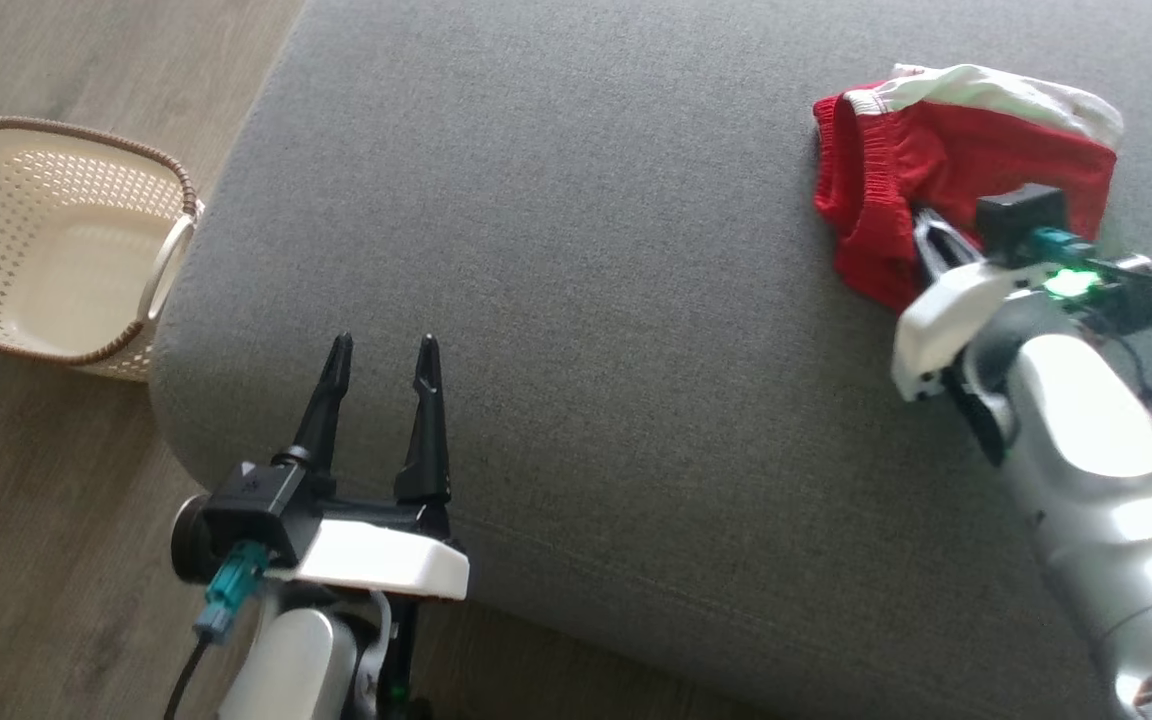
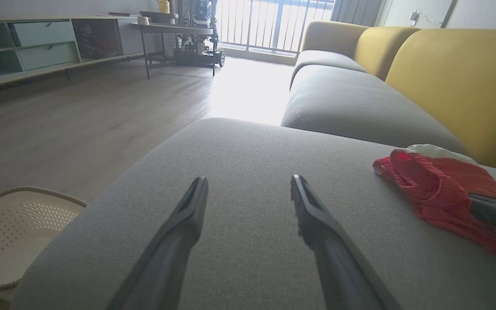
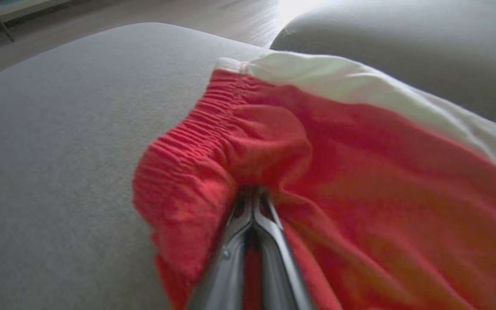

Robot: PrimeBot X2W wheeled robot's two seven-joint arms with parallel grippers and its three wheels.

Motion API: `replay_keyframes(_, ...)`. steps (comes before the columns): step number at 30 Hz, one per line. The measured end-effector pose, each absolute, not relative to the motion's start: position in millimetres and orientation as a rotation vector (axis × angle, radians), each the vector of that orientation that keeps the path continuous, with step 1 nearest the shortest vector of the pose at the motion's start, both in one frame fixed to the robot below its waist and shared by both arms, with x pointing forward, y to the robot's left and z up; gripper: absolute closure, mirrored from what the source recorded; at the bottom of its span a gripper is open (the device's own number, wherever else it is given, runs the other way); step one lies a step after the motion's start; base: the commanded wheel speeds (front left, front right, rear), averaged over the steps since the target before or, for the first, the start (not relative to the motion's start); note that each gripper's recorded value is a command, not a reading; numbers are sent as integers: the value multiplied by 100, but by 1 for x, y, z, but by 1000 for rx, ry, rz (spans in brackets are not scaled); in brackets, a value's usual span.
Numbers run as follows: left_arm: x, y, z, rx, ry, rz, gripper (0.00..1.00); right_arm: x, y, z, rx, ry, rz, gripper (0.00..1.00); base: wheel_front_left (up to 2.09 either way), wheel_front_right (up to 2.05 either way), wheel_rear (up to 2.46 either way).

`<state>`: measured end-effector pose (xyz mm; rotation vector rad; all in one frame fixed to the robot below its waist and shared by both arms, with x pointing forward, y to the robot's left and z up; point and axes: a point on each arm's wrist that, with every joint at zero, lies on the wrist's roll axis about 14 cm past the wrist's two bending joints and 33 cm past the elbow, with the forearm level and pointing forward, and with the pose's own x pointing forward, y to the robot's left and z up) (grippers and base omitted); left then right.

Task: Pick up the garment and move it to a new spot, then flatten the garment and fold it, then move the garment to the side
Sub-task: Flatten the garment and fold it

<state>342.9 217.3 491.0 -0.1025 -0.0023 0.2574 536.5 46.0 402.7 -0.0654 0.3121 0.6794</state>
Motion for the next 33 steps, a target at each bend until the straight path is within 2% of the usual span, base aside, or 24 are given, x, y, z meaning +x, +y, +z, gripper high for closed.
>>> replay_keyframes(12, 343, 213, 491, -112, 0, 250, 0, 526, 65, 400, -54, 324, 729, 100, 0, 0, 0)
replay_keyframes(17, 343, 214, 497, -116, -22, 248, 0, 531, 60, 420, -38, 274, 708, 100, 0, 0, 0)
replay_keyframes(26, 347, 217, 520, -112, -105, 232, 0, 550, 3, 487, -29, 104, 573, 100, 0, 0, 0)
replay_keyframes(33, 353, 210, 536, -110, -162, 186, 0, 530, -53, 522, -86, -27, 475, 100, 0, 0, 0)
